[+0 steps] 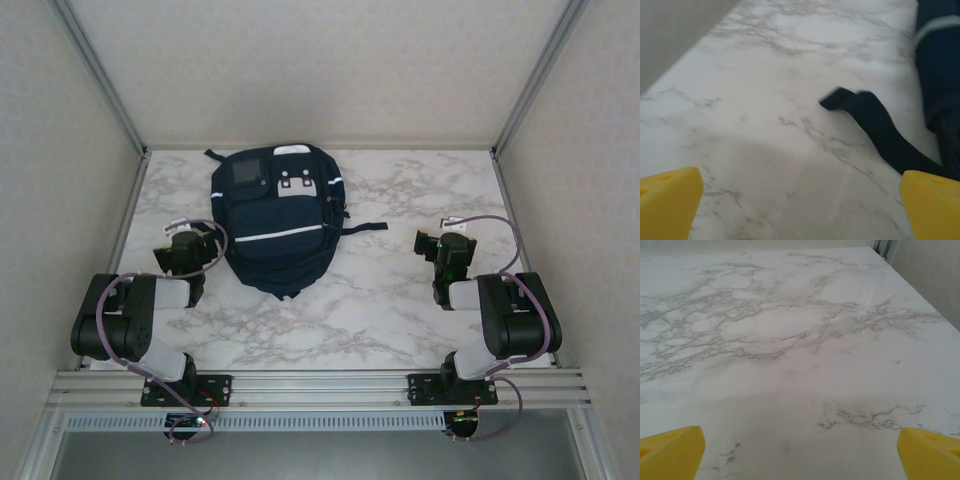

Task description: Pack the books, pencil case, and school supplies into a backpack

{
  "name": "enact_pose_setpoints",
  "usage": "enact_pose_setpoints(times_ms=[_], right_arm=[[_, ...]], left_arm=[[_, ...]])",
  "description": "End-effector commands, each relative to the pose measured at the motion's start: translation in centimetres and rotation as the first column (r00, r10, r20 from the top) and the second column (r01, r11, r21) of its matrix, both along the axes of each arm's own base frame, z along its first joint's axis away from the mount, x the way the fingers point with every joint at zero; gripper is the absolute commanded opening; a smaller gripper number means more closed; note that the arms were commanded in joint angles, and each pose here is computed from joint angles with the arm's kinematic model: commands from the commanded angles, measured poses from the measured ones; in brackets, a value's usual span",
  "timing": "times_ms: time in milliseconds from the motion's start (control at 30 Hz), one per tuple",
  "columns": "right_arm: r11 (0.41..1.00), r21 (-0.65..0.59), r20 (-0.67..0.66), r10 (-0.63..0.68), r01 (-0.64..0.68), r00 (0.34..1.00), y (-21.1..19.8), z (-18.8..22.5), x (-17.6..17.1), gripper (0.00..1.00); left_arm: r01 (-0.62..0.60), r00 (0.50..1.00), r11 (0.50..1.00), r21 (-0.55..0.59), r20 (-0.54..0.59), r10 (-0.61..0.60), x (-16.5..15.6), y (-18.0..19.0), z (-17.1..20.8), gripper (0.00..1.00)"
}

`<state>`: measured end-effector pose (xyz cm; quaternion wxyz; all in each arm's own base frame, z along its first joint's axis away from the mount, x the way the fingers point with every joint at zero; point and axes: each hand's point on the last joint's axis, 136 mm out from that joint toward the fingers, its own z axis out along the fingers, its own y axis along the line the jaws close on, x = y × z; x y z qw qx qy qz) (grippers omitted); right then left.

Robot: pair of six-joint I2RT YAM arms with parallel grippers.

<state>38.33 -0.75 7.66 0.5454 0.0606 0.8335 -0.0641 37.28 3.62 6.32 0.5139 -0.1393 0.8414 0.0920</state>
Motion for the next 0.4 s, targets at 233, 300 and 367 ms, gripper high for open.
enact_pose_setpoints(times_ms=[233, 300, 367], right_arm=[[1.000, 0.015, 0.039, -0.004, 0.003, 0.999, 0.12, 0.89, 0.54, 0.99], [1.000, 0.016, 0.040, -0.003, 0.002, 0.999, 0.12, 0.89, 0.50, 0.99], [1.000, 0.015, 0.044, -0.002, 0.002, 0.999, 0.12, 0.95, 0.52, 0.99]], left_arm=[[0.078, 0.988, 0.997, -0.006, 0.134, -0.076, 1.81, -1.55, 2.98, 1.00], [0.075, 0.988, 0.997, -0.005, 0.137, -0.073, 1.82, -1.49, 3.03, 1.00], [0.077, 0.987, 0.997, -0.005, 0.139, -0.075, 1.85, -1.56, 3.06, 1.00]])
